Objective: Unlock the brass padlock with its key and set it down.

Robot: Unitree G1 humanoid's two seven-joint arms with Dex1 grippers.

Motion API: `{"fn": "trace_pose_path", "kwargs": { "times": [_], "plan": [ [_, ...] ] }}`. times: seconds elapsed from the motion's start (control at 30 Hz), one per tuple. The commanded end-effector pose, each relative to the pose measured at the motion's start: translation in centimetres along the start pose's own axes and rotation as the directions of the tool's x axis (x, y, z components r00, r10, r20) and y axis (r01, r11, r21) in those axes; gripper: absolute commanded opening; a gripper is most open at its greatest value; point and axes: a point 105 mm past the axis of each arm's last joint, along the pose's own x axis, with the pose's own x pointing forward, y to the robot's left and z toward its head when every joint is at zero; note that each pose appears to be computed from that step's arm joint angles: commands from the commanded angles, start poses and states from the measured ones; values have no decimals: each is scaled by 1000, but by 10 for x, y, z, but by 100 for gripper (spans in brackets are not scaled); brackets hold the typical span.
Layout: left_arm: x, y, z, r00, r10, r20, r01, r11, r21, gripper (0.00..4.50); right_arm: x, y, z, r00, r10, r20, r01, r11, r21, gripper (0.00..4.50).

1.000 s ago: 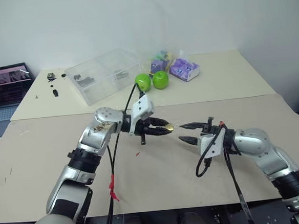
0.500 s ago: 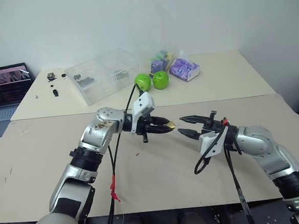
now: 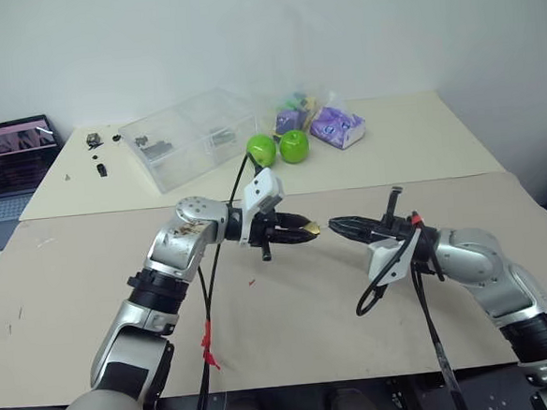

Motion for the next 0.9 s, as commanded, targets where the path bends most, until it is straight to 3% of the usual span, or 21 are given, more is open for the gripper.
{"fn": "trace_pose_path", "kwargs": {
  "times": [0.03,0.3,0.33,0.47,0.9],
  "plan": [
    [0,1,17,999,5,41,-6,999,41,83,1,-19,13,997,-59,53,62,997,-44,4],
    [1,0,20,999,0,54,-1,1000,31,83,-2,-19,9,998,-57,39,59,997,-50,4],
    [1,0,20,998,-3,57,1,1000,25,83,-2,-20,9,998,-60,37,62,997,-51,61],
    [2,-2,21,998,-12,57,10,1000,25,83,-3,-22,8,997,-66,29,68,995,-74,178],
    [5,-5,26,998,-28,63,26,999,23,83,-2,-29,19,993,-99,65,106,987,-121,178]
  ]
}}
